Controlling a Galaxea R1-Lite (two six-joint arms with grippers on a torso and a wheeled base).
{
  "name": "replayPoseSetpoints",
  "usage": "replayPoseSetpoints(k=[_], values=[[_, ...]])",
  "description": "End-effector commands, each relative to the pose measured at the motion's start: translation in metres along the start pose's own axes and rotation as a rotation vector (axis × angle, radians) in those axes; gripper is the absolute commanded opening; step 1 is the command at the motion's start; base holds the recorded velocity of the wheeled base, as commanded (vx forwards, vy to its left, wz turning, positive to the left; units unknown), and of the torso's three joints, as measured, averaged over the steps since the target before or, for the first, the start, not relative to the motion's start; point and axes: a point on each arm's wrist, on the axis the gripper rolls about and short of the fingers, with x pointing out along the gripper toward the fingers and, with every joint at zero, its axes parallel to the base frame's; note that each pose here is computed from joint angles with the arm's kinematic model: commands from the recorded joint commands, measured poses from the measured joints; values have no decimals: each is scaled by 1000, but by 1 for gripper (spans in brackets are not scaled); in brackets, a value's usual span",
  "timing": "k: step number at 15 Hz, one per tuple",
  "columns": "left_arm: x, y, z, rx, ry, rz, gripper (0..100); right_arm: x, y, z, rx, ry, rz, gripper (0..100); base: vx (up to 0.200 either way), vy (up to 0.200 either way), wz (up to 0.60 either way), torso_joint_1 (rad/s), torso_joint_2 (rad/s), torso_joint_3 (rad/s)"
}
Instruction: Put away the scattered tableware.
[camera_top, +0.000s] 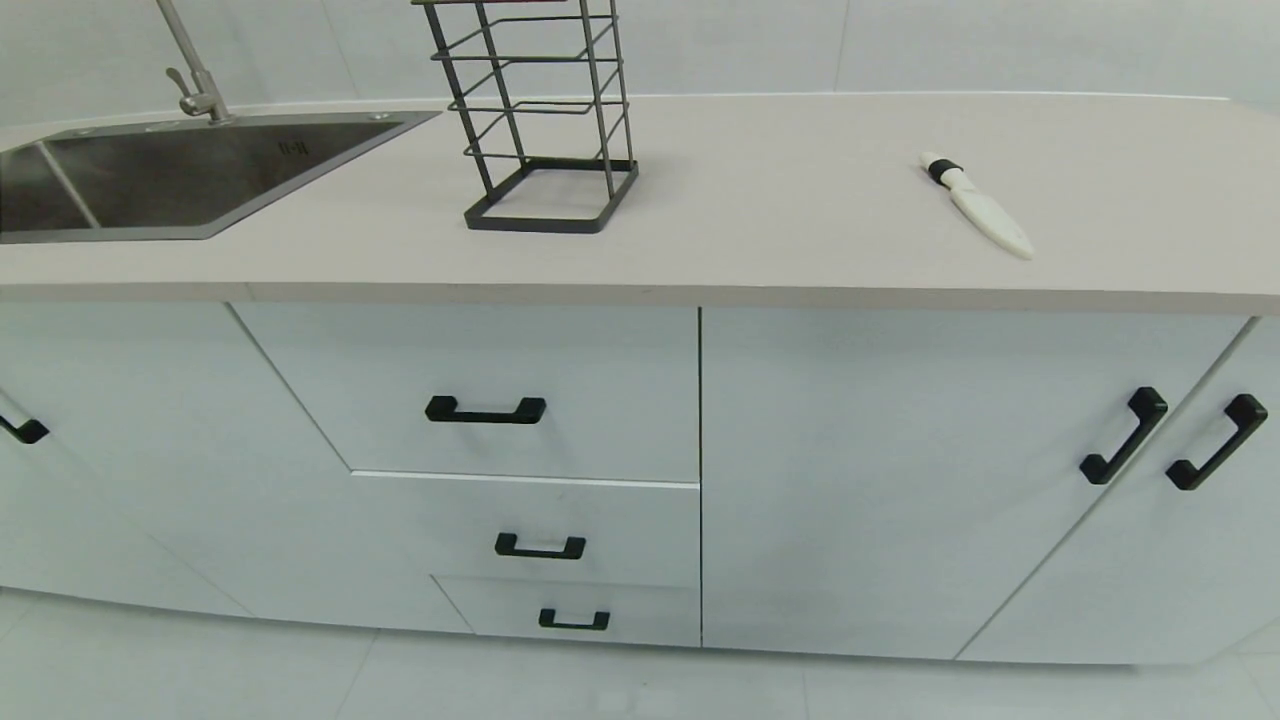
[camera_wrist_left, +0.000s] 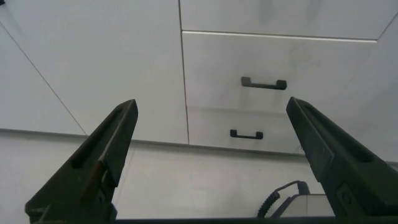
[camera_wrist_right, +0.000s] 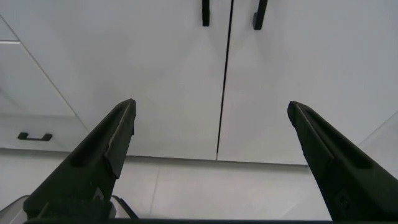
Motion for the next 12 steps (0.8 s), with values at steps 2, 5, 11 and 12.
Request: replayPoseSetpoints(k=[2, 5, 11, 12], values=[[0, 0, 0, -3, 3, 1, 100, 0, 0, 0, 0, 0, 1, 100, 100, 0, 0, -4, -1, 1], [0, 0, 0, -3, 3, 1, 100, 0, 0, 0, -2, 0, 5, 100, 0, 0, 0, 0, 0, 0], [0, 0, 0, -4, 3, 1, 100, 0, 0, 0, -3, 0, 5, 100, 0, 0, 0, 0, 0, 0], [0, 0, 0, -4, 3, 1, 100, 0, 0, 0, -3, 0, 5, 100, 0, 0, 0, 0, 0, 0]])
